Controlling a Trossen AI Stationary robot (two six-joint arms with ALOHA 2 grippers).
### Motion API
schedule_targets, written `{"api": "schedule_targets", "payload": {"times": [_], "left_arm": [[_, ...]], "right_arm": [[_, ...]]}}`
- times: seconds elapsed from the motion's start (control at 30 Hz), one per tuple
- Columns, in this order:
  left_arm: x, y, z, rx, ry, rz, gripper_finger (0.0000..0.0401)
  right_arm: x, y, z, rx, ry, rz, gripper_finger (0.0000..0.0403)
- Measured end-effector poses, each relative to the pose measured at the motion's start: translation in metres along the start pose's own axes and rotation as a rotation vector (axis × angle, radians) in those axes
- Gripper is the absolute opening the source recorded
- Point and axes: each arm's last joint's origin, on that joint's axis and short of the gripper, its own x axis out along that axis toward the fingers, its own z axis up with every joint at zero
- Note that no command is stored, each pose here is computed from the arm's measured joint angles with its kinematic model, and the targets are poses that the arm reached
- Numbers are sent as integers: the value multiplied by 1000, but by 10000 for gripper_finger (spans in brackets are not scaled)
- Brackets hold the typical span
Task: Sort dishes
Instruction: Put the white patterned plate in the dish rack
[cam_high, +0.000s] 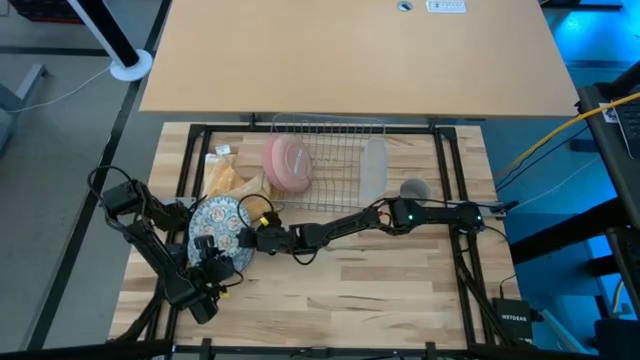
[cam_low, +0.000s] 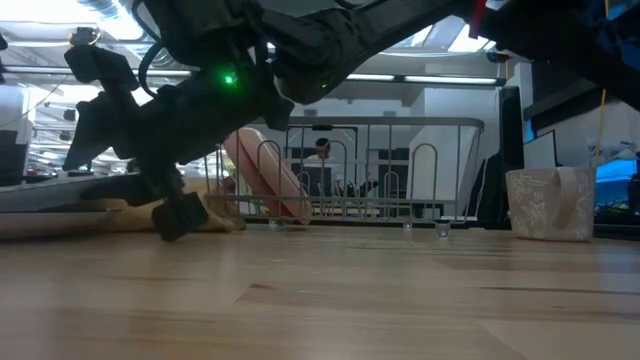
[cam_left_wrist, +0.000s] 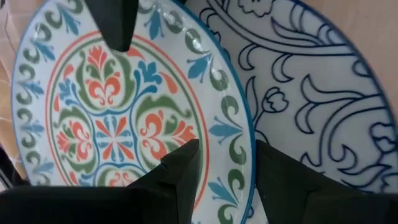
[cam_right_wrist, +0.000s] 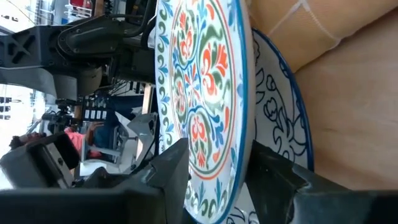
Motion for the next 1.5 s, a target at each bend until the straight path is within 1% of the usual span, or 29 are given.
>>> {"api": "schedule_targets", "payload": {"times": [0.07,0.13,0.37,0.43,0.67,0.8,0.93,1.17,1.2,1.33,1.43,1.5], "left_arm": [[2,1,-1,-12,2,4,136],[2,0,-1,-16,1,2,136],[2,-1,-1,-22,-2,-7,136],[1,-1,-1,-22,-2,-6,136],[-3,-2,2,-29,3,-15,136],[-16,-3,10,-32,5,-27,136],[-39,0,20,-16,5,-17,136],[-92,13,35,-2,-6,6,136],[-100,14,37,-13,-11,0,136],[-124,19,40,-43,-57,-108,136],[-136,23,39,-92,-84,-148,136],[-141,25,38,-105,-111,-167,136]], "right_arm": [[0,0,0,-1,-5,-3,141],[0,0,0,-3,-12,-5,122],[0,-1,1,-33,-46,-8,29],[0,-1,0,-61,-55,-12,16],[-1,-1,0,-109,-73,-10,30],[-1,0,0,-181,-77,-7,16],[0,2,1,-215,-93,20,16],[-2,12,1,-247,-105,19,20],[-2,13,1,-254,-110,20,19],[-3,13,0,-295,-127,-4,17],[-9,21,1,-335,-140,-22,17],[-11,23,2,-350,-153,-29,17]]}}
